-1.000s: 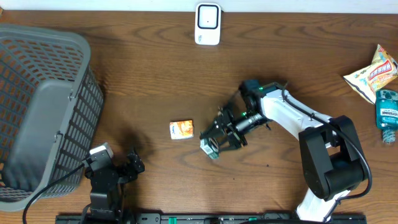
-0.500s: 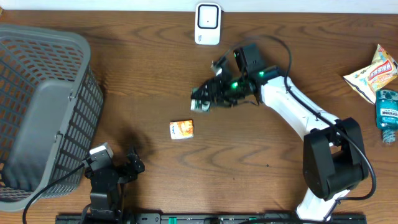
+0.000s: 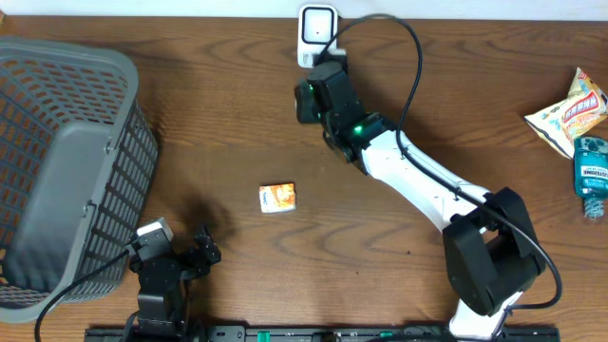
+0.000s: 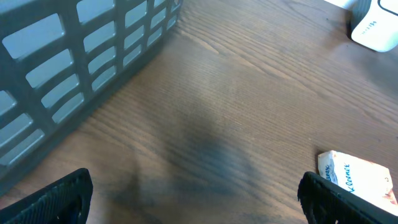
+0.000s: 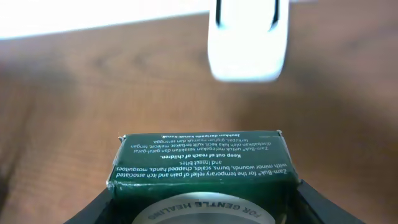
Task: Scan the item barcode
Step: 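Hold the green box up against the white scanner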
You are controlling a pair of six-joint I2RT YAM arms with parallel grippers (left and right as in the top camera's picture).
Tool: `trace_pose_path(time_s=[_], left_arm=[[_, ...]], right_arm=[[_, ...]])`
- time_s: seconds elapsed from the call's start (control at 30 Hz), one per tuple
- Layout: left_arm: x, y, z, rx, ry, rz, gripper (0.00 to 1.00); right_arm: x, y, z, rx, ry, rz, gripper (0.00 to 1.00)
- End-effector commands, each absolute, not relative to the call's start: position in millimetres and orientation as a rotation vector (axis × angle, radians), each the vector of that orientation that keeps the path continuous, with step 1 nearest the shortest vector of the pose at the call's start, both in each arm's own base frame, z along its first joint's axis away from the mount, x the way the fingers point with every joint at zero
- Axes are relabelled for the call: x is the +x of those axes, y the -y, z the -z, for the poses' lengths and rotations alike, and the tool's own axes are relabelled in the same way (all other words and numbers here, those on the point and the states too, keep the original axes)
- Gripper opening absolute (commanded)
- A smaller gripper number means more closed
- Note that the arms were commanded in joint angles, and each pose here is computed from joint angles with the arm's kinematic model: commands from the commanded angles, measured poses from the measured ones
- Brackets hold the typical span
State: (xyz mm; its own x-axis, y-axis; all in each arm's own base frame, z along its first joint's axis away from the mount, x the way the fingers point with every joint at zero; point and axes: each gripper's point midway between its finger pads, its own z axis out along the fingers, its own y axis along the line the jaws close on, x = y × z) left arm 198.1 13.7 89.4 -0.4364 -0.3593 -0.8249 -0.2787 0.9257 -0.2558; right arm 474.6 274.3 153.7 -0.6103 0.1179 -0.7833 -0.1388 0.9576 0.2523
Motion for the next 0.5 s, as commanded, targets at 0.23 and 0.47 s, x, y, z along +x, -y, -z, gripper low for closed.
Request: trace_pose_path(time_s=[0.23, 0.47], left_arm=[[197, -16, -84, -0.473, -2.059, 0.088, 0.98], [197, -16, -84, -0.473, -2.059, 0.088, 0.98]], right_arm=[[533, -265, -188, -0.1, -1.866, -0.195, 0.38], [575, -259, -182, -0.037, -1.779, -0.199, 0.38]])
